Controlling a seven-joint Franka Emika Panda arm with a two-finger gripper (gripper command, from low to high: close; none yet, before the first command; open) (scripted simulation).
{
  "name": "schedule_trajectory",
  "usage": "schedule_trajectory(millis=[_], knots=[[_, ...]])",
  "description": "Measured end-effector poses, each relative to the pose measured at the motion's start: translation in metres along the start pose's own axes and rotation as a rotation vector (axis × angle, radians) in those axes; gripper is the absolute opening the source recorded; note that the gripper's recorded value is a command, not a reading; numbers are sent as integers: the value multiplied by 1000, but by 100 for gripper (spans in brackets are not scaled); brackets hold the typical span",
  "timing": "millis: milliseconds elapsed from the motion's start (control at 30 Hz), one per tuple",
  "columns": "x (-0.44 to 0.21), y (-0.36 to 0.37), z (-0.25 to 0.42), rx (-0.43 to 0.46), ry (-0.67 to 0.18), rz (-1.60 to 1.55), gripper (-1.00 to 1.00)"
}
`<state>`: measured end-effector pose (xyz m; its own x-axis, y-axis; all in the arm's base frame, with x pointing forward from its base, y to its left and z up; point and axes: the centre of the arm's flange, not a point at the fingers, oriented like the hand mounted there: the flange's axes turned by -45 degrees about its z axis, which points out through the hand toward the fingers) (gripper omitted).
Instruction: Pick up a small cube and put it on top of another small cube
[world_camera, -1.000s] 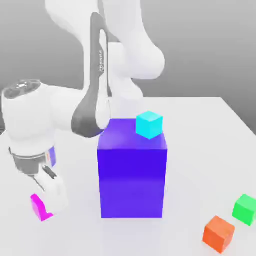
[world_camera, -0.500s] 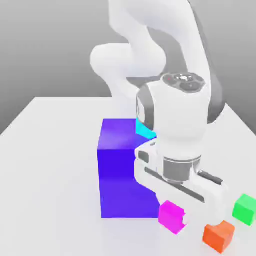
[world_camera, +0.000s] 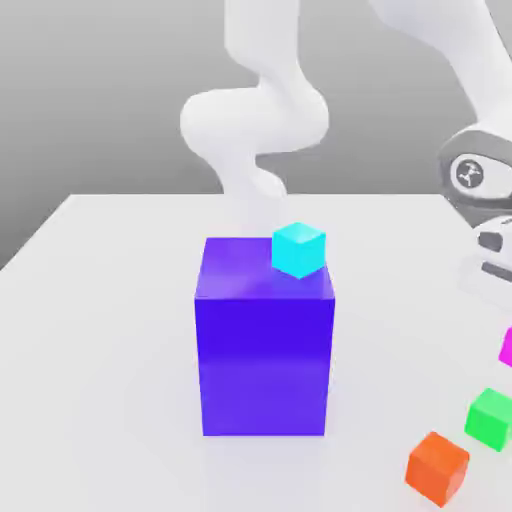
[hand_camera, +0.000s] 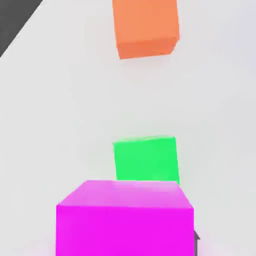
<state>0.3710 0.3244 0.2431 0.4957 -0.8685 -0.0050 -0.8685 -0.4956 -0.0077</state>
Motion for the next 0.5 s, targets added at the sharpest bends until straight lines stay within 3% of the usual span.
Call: schedule_trajectory(millis=[133,167,367,500], knots=[[5,0,44,-3,4,41,-100],[5,1,56,-4,4,41,100],[5,2,63,-6,4,41,100],[5,0,26,-5,5,44,100]])
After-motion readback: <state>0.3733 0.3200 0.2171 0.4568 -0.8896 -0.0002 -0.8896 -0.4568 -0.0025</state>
